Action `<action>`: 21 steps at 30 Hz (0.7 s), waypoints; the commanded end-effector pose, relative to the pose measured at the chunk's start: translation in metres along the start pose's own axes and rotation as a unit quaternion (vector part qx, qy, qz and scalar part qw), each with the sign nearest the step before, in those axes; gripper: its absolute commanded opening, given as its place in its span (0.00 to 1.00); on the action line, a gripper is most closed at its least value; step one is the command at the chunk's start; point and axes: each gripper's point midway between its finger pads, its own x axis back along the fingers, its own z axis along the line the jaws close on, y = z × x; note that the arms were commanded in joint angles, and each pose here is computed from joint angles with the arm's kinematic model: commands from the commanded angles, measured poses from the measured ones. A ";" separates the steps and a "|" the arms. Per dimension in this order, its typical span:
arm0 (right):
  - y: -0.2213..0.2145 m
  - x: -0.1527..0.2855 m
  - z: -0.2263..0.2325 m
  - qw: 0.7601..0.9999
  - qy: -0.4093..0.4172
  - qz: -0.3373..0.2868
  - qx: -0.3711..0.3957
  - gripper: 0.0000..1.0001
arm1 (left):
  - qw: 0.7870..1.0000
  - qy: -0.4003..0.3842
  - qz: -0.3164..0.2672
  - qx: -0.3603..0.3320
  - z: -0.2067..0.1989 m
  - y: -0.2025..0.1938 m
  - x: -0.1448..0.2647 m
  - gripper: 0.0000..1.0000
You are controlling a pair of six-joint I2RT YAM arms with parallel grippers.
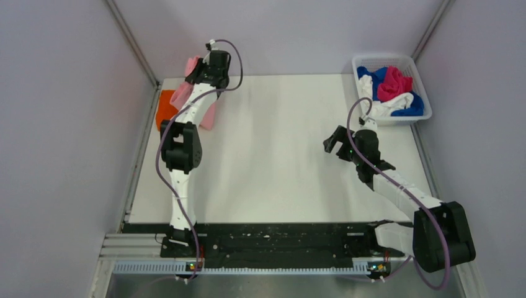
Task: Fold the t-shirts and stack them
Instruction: Put the neatly folded tshirt into the corner of the board with the left arm
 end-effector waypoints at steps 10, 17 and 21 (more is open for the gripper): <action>0.016 0.000 0.007 1.000 -0.003 -0.015 0.004 0.99 | 0.996 0.040 -0.006 0.076 0.051 0.007 -0.039 0.00; 0.017 -0.001 0.003 1.000 -0.015 -0.014 0.006 0.99 | 0.996 0.008 0.014 0.091 0.029 -0.018 -0.078 0.00; 0.015 -0.003 0.002 1.000 -0.019 -0.008 0.007 0.99 | 0.994 -0.001 0.031 0.103 0.021 -0.032 -0.098 0.00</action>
